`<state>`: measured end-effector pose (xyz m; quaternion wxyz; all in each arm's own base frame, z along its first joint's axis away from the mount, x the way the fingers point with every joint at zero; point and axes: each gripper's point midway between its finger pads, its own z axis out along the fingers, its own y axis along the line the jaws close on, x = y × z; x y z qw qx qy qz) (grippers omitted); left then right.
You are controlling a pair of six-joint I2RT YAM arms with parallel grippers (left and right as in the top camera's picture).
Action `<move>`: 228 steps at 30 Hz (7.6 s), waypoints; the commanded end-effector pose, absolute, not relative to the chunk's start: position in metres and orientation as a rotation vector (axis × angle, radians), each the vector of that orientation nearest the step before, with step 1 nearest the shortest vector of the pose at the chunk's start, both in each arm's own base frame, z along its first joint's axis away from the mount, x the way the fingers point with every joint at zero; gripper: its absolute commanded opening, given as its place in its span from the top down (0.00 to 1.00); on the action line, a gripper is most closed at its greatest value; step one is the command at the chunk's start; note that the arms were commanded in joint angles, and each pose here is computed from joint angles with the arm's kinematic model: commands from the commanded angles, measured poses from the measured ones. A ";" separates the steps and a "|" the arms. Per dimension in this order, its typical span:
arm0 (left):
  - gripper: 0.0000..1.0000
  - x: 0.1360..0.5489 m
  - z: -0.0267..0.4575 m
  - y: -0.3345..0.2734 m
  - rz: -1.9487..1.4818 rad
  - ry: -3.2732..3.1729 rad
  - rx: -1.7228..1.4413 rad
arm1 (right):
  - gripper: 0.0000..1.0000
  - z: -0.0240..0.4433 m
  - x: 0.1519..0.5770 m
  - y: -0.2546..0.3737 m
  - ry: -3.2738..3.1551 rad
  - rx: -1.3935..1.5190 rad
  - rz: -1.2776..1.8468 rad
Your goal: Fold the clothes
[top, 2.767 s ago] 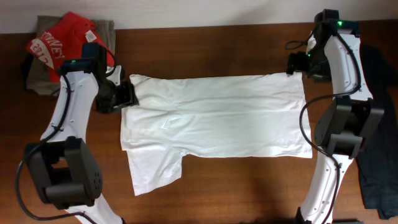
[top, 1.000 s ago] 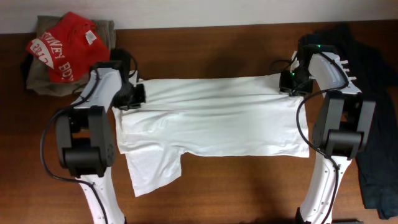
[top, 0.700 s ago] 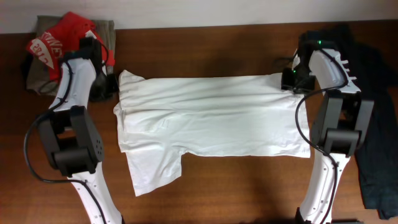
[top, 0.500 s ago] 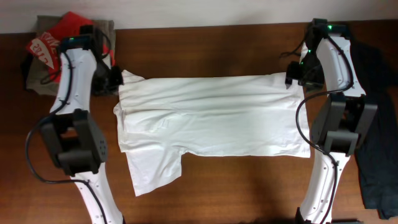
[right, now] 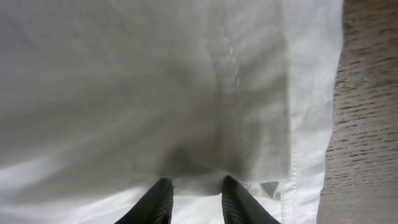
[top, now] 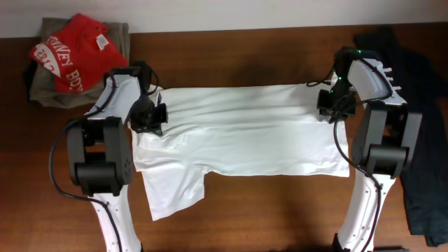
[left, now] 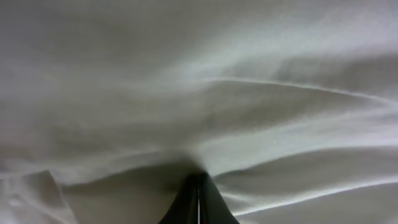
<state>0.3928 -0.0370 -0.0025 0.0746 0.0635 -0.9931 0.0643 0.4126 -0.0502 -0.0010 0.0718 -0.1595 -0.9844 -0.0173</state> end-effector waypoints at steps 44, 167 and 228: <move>0.29 0.154 0.032 -0.021 0.099 -2.749 1.108 | 0.01 0.223 0.361 -0.050 -3.282 -0.762 0.065; 0.02 0.404 0.057 -0.049 0.793 -3.332 0.953 | 0.01 0.126 0.415 0.055 -3.387 -0.560 -0.852; 0.01 0.412 0.010 -0.049 0.758 -3.298 0.917 | 0.31 0.015 0.456 0.008 -3.410 -0.815 -0.373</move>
